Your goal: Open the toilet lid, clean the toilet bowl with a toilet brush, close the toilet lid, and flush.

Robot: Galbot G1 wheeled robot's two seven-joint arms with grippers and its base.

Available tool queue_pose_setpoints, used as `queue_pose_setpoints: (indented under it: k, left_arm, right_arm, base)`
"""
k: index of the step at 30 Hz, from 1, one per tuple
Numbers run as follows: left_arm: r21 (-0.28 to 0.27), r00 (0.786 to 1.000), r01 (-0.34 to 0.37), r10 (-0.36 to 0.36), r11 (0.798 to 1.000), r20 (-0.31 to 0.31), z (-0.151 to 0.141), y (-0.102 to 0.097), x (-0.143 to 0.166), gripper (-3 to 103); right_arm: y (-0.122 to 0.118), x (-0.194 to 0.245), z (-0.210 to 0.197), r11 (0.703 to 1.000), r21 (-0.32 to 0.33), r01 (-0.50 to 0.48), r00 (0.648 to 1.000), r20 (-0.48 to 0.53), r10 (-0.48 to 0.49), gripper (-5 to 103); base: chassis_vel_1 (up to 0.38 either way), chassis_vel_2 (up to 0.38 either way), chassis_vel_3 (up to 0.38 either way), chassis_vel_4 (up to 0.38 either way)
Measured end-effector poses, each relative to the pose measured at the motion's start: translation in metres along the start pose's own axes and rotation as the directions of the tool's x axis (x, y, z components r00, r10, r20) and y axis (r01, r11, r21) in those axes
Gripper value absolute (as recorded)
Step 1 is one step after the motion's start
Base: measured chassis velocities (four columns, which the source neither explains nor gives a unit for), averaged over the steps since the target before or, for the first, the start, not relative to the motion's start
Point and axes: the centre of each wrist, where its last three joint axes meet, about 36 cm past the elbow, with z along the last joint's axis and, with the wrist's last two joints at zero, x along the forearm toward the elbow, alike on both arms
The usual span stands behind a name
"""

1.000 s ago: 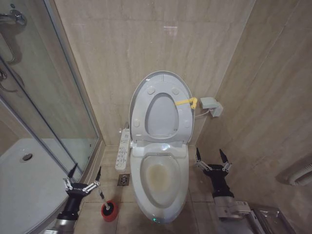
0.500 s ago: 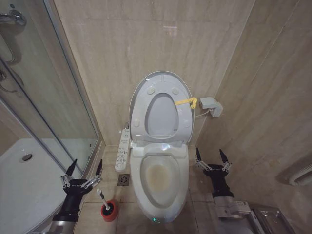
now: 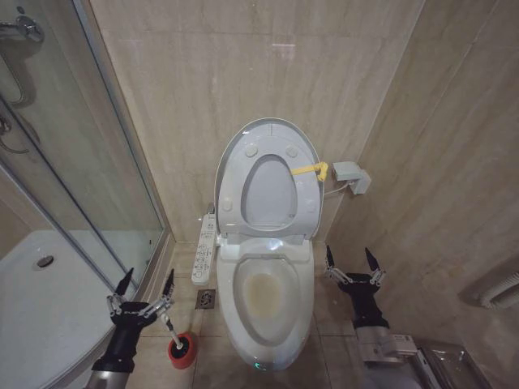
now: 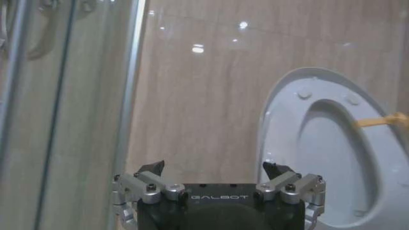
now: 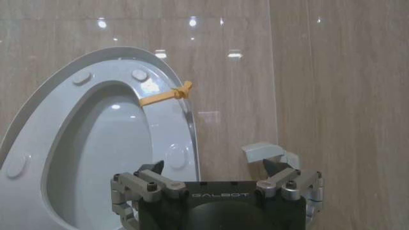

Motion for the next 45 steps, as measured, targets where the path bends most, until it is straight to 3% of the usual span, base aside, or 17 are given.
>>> queue_pose_setpoints:
  k: [6, 45]
  left_arm:
    - [-0.072, 0.999, 0.035, -0.038, 0.997, -0.038, -0.025, 0.002, -0.003, 100]
    - [-0.120, 0.997, 0.039, -0.048, 0.992, -0.066, -0.011, -0.002, -0.005, 100]
  right_arm:
    - [0.000, 0.000, 0.000, 1.000, 0.000, 0.000, 1.000, 0.000, 0.000, 100]
    - [0.000, 0.000, 0.000, 1.000, 0.000, 0.000, 1.000, 0.000, 0.000, 100]
  base:
    - [0.000, 0.000, 0.000, 0.000]
    - [0.000, 0.000, 0.000, 0.000]
